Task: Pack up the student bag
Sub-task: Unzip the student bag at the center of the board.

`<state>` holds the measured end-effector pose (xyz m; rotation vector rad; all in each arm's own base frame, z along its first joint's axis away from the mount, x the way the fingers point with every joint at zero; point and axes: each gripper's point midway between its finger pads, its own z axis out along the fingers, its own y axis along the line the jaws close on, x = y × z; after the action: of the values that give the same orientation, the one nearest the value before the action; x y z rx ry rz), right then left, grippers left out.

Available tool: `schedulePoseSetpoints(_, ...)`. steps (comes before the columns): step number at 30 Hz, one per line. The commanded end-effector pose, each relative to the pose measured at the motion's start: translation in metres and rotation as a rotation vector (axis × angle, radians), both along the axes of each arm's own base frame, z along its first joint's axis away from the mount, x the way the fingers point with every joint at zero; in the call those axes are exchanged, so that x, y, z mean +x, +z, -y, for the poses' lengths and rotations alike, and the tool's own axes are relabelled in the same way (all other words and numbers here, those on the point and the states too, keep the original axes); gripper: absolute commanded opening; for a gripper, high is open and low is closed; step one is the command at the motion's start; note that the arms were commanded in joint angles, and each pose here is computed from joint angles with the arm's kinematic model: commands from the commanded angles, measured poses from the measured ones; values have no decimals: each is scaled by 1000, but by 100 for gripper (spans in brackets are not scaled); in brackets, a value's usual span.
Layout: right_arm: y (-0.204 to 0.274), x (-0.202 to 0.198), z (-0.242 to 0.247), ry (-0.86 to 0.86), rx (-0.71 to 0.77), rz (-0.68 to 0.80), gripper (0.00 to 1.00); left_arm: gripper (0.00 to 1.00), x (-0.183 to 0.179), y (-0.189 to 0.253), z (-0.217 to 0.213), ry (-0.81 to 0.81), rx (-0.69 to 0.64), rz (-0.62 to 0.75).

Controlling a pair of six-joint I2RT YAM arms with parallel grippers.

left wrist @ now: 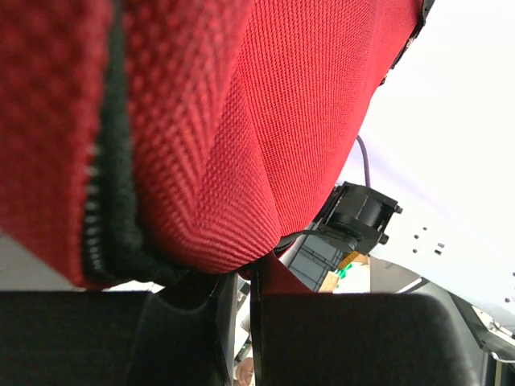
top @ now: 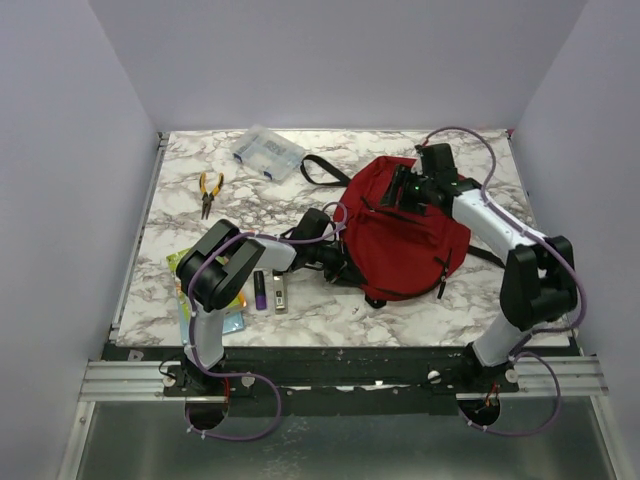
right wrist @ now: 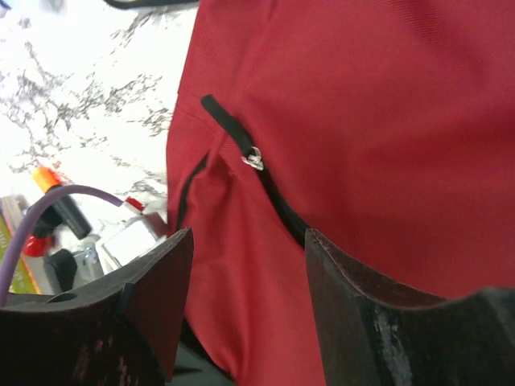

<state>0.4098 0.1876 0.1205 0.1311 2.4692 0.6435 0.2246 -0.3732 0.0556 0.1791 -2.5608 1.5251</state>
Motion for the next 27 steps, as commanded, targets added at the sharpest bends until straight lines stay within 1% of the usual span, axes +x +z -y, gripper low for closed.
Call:
schedulePoseSetpoints(1, -3, -5, 54, -113, -162, 93, 62, 0, -6, 12, 4, -46, -35, 11)
schedulePoseSetpoints(5, -19, -23, 69, -163, -196, 75, 57, 0, -5, 13, 4, -47, -36, 13)
schedulePoseSetpoints(11, -50, -48, 69, -171, -133, 116, 57, 0, -2, 14, 2, -42, -39, 9)
schedulePoseSetpoints(14, -69, -58, 68, -173, -119, 75, 56, 0, 0, 15, 1, -36, -40, 15)
schedulePoseSetpoints(18, -72, -75, 52, -147, -11, 34, 56, 0, 4, 15, -1, -29, -37, 26)
schedulePoseSetpoints(22, -57, -93, 34, -112, 128, 39, 57, 0, 9, 14, -5, -20, -26, 35)
schedulePoseSetpoints(24, -52, -99, 29, -96, 162, 45, 58, 0, 12, 15, -5, -20, -23, 42)
schedulePoseSetpoints(27, -50, -101, 26, -84, 174, 31, 59, 0, 15, 17, -7, -20, -19, 53)
